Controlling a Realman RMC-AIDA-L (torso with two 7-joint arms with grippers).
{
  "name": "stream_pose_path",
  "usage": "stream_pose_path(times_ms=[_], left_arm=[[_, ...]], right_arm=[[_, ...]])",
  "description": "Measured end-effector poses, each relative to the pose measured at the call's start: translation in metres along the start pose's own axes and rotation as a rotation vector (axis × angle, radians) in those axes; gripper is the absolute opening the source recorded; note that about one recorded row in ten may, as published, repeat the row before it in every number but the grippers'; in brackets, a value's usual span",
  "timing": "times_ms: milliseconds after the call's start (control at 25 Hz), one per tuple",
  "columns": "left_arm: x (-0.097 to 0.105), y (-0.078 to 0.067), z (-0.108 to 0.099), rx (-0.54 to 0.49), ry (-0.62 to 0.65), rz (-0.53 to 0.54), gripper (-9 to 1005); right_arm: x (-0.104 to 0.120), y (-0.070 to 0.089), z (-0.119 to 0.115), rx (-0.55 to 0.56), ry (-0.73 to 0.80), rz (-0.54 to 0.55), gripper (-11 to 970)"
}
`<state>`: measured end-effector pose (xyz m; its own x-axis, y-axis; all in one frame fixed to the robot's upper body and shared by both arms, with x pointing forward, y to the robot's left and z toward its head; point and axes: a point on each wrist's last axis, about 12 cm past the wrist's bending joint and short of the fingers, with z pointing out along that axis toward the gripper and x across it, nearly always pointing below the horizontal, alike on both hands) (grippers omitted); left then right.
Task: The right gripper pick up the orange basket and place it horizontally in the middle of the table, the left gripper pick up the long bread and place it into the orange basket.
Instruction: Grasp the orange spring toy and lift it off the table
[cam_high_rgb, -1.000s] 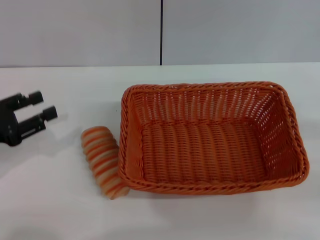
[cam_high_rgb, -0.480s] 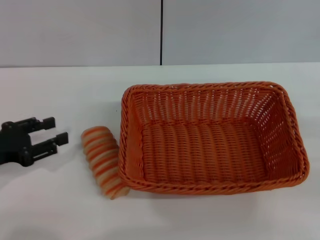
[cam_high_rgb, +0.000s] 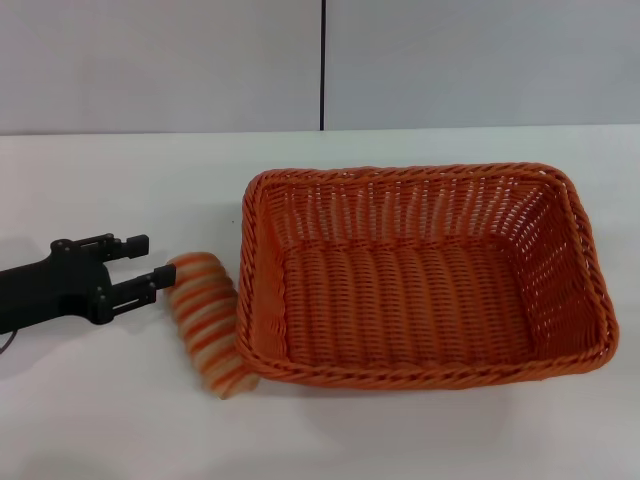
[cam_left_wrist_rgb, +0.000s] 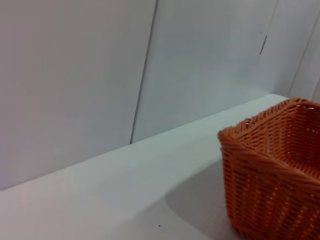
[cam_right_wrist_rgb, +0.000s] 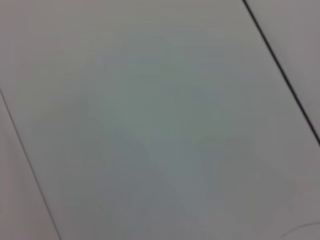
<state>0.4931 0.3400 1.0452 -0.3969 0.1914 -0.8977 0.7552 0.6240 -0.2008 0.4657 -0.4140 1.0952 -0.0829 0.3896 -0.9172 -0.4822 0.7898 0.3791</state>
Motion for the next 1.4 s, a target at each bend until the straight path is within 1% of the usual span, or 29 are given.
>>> stream_pose_path(times_ms=[200, 520, 1400], left_arm=[[-0.001, -0.001, 0.010, -0.002, 0.013, 0.006, 590], [0.002, -0.002, 0.019, 0.000, 0.039, -0.004, 589], [0.005, -0.005, 0.024, 0.021, 0.062, -0.015, 589]], right_arm=[[0.001, 0.000, 0.002, -0.005, 0.010, 0.000, 595], [0.001, 0.000, 0.003, -0.002, 0.010, -0.002, 595], [-0.001, -0.001, 0.006, -0.002, 0.010, -0.008, 595]])
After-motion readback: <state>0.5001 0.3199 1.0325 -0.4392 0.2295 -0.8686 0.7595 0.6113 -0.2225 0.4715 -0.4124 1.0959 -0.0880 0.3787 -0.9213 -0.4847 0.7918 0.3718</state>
